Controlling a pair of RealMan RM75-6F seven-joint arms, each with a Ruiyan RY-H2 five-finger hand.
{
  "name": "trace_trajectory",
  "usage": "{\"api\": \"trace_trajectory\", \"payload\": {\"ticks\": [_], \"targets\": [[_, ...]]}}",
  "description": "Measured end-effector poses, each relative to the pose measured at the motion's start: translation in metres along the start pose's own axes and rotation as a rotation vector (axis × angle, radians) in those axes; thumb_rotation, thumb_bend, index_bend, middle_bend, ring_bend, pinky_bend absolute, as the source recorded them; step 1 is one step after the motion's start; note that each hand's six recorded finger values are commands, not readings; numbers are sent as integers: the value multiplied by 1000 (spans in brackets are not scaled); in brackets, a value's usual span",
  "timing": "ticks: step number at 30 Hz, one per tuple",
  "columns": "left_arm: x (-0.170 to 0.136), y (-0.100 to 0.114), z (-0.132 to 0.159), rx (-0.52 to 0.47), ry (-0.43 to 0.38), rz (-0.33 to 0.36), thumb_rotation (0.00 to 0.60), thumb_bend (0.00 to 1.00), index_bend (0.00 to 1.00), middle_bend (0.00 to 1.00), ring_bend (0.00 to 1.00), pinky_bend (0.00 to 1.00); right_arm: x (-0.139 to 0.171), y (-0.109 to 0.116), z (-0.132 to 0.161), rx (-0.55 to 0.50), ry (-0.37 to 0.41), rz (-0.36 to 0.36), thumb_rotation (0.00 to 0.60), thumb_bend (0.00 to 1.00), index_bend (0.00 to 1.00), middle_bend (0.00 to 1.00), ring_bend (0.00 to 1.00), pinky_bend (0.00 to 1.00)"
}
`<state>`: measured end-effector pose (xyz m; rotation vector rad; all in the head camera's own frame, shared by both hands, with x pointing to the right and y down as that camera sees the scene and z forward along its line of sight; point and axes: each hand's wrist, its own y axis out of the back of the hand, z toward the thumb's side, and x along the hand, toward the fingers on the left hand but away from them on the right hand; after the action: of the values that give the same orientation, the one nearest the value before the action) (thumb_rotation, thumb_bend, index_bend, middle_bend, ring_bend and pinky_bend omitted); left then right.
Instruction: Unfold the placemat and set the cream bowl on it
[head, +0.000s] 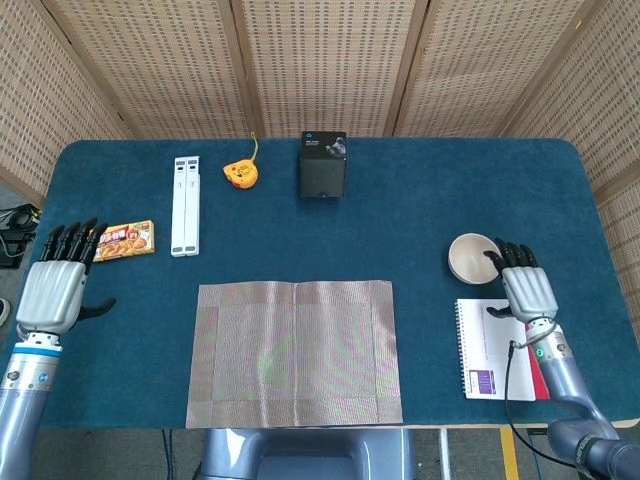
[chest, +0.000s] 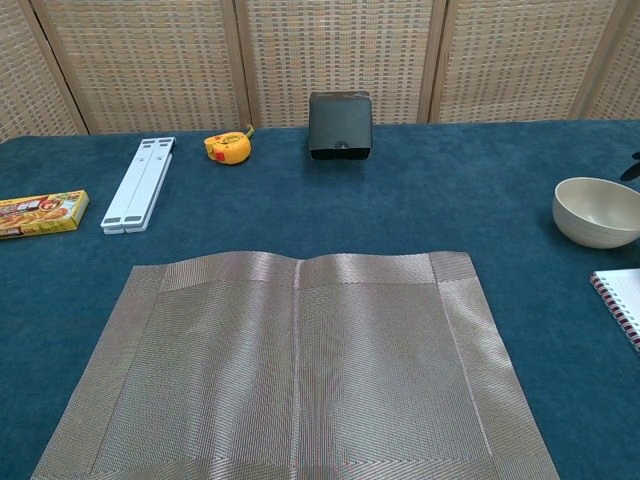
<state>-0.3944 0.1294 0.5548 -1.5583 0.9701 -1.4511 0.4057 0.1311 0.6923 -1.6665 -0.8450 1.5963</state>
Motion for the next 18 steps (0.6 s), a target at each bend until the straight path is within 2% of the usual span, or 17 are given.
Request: {"api": "trace_trajectory", "payload": {"ticks": [6,9,14,18], "targets": [[0,2,-3,-13,0,0,600,0,0,0,0,0,-21,-13,0,14,-34,16,600,10,329,0,0,0],[0,2,-1,-16,-5,0,600,0,0,0,0,0,-27,-17,3,12,-34,15,600,101,378,0,0,0],[-1,3,-3,-23,-2,7,600,0,0,0,0,0,-36,-24,6,14,-23,7,600,313,502,0,0,0],[0,3,-4,-25,0,2,600,0,0,0,0,0,-41,-27,9,6,-10,-2,600,393,591,0,0,0]]}}
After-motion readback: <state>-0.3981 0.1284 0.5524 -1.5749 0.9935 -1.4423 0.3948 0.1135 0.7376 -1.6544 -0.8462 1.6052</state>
